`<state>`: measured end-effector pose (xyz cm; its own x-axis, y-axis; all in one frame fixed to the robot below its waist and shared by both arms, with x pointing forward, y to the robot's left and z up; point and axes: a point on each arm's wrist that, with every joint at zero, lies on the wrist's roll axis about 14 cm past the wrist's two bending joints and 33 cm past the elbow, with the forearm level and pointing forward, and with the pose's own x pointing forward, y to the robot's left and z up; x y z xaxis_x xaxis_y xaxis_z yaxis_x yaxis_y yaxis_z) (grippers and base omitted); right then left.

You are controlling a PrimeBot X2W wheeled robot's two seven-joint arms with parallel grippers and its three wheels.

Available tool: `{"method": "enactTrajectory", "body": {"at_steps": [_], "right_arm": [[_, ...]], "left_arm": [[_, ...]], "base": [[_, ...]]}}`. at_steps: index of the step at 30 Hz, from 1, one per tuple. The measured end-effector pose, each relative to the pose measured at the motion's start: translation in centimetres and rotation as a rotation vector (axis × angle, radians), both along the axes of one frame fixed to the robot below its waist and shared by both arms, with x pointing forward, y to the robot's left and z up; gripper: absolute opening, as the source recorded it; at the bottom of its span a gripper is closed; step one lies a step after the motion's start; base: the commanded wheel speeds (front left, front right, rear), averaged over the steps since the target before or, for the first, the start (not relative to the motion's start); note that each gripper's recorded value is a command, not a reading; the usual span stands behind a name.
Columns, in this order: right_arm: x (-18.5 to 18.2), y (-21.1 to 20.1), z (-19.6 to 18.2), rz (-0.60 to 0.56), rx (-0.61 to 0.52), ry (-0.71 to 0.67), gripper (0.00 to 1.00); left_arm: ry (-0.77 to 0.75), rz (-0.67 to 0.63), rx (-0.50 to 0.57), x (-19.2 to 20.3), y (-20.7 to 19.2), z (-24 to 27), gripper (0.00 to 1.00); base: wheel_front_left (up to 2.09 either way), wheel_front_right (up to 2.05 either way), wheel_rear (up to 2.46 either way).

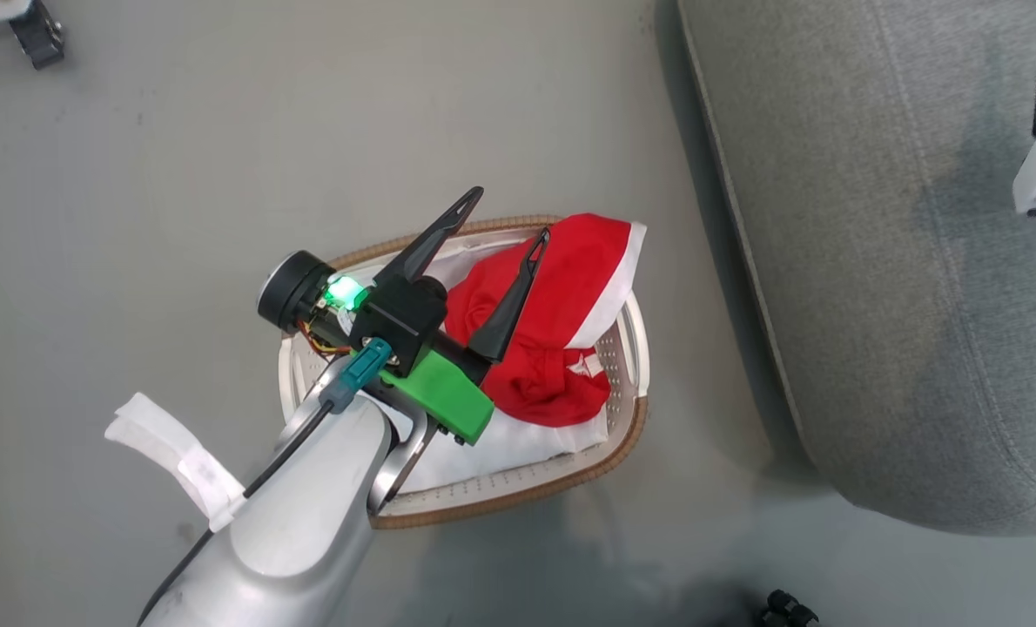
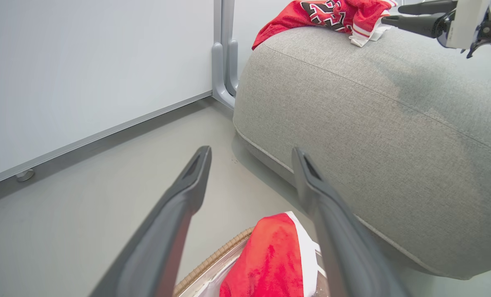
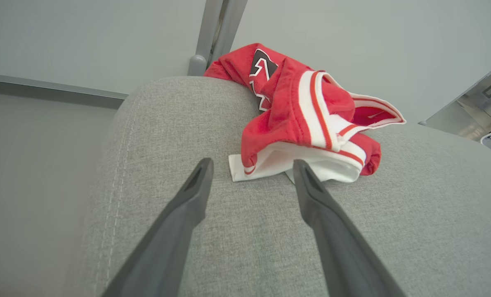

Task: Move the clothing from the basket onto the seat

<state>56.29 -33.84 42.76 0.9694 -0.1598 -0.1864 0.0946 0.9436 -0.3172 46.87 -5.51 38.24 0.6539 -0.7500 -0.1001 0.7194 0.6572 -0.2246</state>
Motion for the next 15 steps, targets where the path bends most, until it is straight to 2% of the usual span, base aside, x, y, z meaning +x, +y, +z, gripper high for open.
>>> {"method": "enactTrajectory", "body": {"at_steps": [11,15], "right_arm": [[-1.5,1.6,7.9,0.068,-0.015,-0.176,1.00],[-1.6,3.4,10.5,0.100,0.027,-0.246,1.00]], "left_arm": [[-0.044,0.152,-0.034,0.1,3.3,4.4,1.00],[-0.055,0.230,-0.038,-0.6,5.4,5.7,1.00]], "base": [[0.00,0.00,0.00],[0.00,0.00,0.00]]}}
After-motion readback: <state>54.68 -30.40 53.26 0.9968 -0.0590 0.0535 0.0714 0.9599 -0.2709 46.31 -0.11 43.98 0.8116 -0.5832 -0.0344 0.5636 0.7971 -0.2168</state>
